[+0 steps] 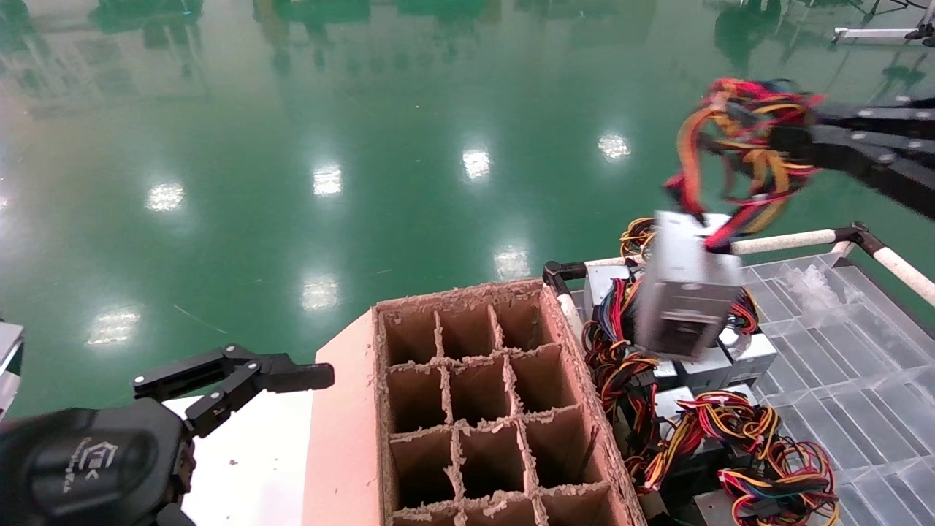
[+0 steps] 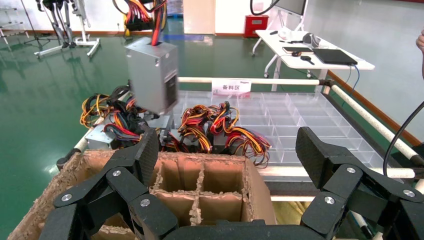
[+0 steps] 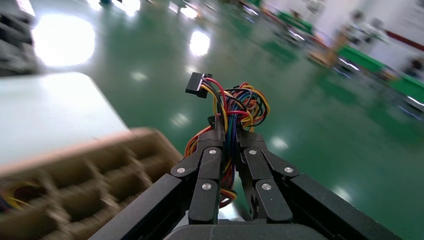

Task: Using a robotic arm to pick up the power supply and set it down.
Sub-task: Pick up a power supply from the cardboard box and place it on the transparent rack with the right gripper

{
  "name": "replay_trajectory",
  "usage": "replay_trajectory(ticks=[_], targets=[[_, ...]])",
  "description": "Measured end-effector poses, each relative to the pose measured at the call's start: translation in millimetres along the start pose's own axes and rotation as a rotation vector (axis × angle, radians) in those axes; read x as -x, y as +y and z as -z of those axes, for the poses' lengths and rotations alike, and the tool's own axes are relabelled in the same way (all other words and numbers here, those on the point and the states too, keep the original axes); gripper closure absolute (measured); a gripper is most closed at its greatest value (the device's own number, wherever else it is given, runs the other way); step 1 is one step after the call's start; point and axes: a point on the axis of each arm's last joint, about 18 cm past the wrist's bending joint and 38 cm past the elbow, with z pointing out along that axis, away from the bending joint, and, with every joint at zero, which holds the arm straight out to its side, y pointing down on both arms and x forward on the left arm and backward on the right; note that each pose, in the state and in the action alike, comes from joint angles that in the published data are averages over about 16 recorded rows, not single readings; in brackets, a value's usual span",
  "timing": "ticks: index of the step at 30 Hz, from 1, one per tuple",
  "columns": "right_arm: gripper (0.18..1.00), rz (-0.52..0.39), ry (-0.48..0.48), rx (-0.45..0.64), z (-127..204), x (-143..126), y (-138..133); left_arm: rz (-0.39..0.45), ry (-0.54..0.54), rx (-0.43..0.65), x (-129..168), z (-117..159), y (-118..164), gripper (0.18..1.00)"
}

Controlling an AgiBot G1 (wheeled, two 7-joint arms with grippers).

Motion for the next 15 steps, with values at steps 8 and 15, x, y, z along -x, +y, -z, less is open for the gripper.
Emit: replay_trajectory(ticks=[8, 15], targets=[[0.971, 0.016, 0.151, 0.126, 47, -25, 31, 0.000, 0.000, 0.000, 0, 0, 0, 0.184], [0.971, 0.025, 0.210, 0.239, 72, -32, 60, 0.000, 0.000, 0.000, 0, 0, 0, 0.184]])
